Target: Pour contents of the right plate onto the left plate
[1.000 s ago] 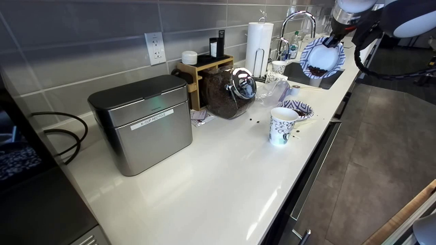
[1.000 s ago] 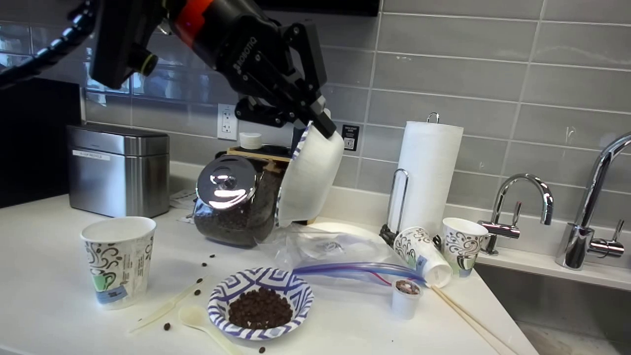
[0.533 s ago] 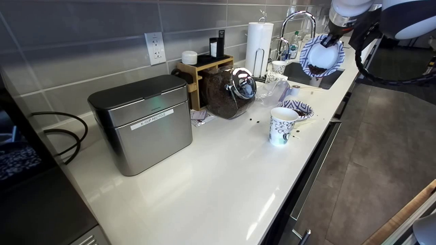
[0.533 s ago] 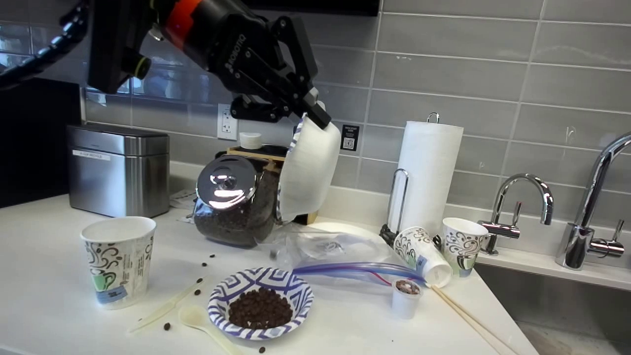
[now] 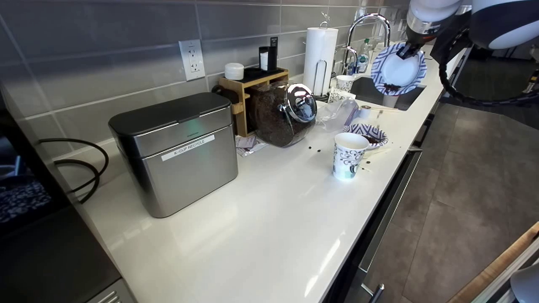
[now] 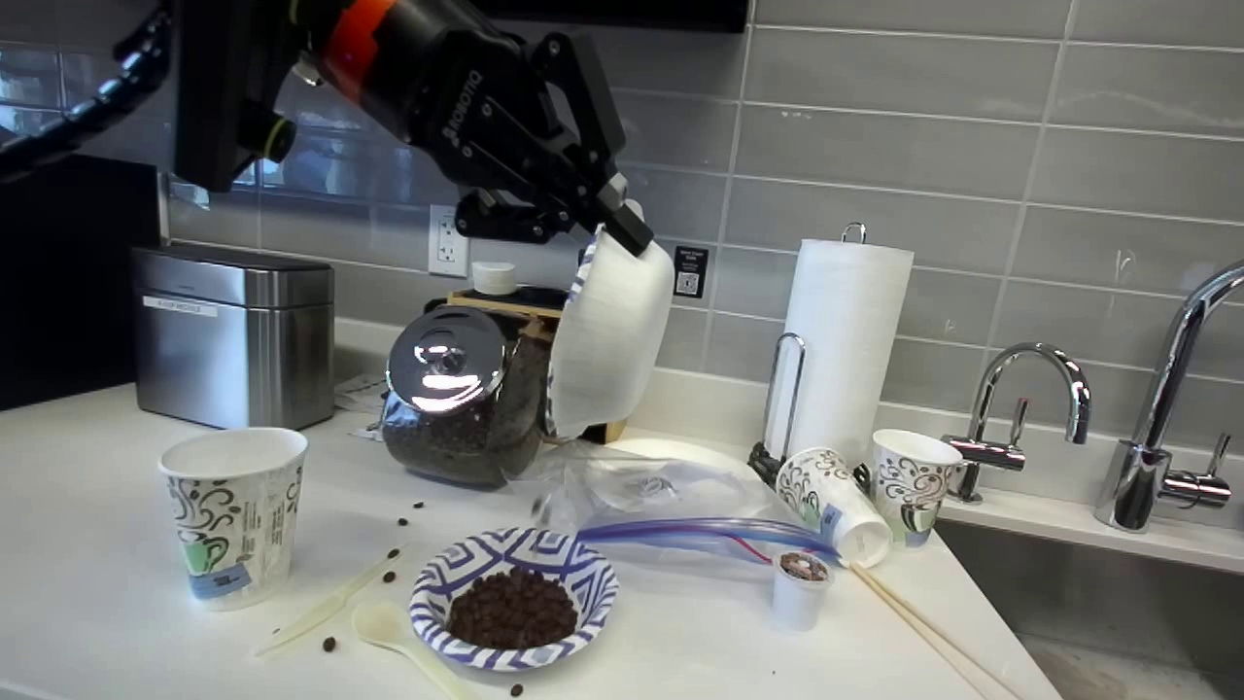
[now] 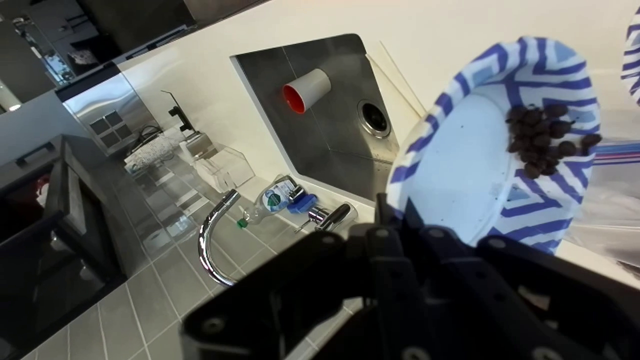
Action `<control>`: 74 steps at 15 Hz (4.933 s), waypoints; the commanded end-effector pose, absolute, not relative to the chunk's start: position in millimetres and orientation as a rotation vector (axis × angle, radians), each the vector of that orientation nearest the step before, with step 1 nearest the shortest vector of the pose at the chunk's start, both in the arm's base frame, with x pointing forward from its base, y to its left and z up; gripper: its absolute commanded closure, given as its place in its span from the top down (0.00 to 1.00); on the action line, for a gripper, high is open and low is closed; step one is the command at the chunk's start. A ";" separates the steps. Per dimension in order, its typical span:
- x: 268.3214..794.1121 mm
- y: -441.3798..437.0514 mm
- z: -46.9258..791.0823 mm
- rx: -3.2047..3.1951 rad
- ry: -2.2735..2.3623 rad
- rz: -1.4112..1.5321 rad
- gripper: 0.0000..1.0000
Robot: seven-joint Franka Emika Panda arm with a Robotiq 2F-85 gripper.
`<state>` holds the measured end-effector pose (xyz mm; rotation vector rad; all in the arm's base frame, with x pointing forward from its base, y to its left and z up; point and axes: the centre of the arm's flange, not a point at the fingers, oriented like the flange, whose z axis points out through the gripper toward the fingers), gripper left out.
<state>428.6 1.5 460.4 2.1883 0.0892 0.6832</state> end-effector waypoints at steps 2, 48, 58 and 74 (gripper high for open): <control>429.0 4.8 455.6 2.173 0.065 0.696 0.01; 438.9 -25.2 498.7 2.308 0.336 0.825 0.01; 415.2 19.8 483.9 2.021 0.438 0.728 0.01; 397.8 37.7 476.4 1.831 0.379 0.673 0.01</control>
